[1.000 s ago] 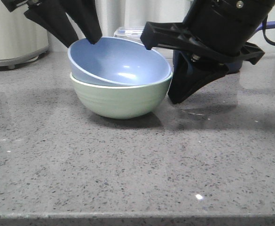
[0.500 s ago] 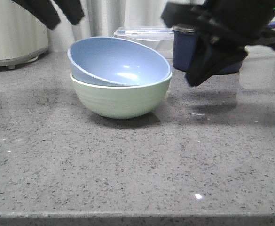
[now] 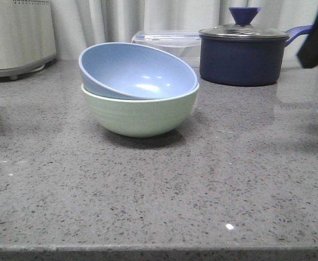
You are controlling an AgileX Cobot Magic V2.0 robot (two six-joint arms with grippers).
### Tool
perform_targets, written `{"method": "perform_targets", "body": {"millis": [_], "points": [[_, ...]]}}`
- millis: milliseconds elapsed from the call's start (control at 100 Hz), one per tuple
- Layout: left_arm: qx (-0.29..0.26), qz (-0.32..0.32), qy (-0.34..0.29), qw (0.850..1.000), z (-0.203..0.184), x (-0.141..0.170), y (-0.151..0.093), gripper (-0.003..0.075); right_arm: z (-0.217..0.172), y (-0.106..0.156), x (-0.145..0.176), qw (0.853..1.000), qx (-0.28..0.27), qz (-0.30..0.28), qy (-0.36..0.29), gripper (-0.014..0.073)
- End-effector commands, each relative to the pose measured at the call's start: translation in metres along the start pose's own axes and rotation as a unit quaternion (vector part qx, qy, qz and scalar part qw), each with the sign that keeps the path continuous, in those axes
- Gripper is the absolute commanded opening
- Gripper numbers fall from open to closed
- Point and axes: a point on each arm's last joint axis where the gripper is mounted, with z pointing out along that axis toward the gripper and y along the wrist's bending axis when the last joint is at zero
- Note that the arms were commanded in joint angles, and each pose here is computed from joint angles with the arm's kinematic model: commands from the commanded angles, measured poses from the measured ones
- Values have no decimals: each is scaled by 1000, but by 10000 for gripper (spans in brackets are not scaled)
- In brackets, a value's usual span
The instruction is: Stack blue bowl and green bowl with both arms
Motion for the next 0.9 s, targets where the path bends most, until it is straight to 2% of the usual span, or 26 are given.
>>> {"method": "perform_targets", "body": {"millis": [0,130,380,890], "points": [[-11,-3,-73,997,-22,0,4,-20,-24,-3,-6,998,-1,2,-71,-71],[-29,3,-100,995,-35,19,9,-20,-39,-9,6,994,11,-12,-106,-71],[-35,11,-157,987,-51,59,11,-20,-65,-13,34,982,2,-19,-187,-71],[-42,26,-230,972,-66,141,16,-20,-94,-27,108,961,-4,-41,-274,-71]]}}
